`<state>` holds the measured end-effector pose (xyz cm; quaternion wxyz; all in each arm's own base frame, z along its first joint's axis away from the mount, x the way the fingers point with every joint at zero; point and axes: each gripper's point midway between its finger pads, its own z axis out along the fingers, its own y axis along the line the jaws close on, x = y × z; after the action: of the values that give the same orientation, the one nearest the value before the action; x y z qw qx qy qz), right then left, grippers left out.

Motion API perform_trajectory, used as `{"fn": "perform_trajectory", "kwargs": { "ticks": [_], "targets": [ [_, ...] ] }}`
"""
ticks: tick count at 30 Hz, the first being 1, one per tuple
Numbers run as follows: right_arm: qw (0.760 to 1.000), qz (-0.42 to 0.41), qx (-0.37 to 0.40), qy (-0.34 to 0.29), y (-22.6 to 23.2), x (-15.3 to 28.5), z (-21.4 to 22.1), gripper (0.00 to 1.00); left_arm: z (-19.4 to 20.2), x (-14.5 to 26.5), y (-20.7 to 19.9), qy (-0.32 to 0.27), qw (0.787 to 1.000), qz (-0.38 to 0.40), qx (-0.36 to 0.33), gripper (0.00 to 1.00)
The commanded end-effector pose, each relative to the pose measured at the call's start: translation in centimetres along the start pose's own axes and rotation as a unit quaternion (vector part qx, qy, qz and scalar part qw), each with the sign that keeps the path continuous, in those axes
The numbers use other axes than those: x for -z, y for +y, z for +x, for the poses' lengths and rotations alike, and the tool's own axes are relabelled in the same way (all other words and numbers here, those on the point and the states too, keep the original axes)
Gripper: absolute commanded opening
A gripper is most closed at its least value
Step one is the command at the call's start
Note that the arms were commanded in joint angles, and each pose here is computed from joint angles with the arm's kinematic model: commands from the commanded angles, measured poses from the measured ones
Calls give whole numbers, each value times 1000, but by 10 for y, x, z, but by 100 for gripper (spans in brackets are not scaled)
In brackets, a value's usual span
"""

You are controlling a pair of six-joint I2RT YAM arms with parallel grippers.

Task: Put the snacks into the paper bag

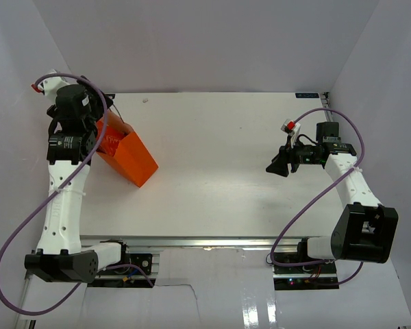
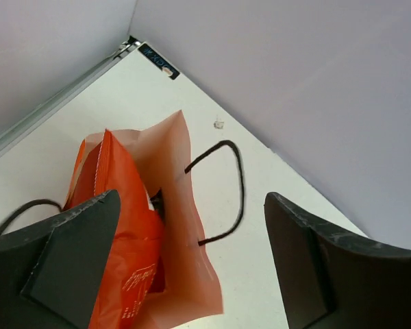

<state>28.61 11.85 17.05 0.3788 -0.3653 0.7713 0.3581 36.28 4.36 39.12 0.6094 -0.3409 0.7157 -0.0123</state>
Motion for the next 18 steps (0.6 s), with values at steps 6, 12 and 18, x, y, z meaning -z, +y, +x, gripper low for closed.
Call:
{"fn": "perform_trajectory", "kwargs": {
  "ticks": [6, 12, 18],
  "targets": [
    [1000, 9, 19, -14, 0, 6, -14, 62, -70, 54, -60, -77, 983, 166, -3, 98],
    [996, 57, 63, -15, -10, 22, -40, 63, -42, 113, -133, -26, 901, 431, -37, 98],
    [982, 152, 108, -15, -20, 54, -74, 74, 47, 143, -140, 140, 816, 561, -19, 98]
  ]
}}
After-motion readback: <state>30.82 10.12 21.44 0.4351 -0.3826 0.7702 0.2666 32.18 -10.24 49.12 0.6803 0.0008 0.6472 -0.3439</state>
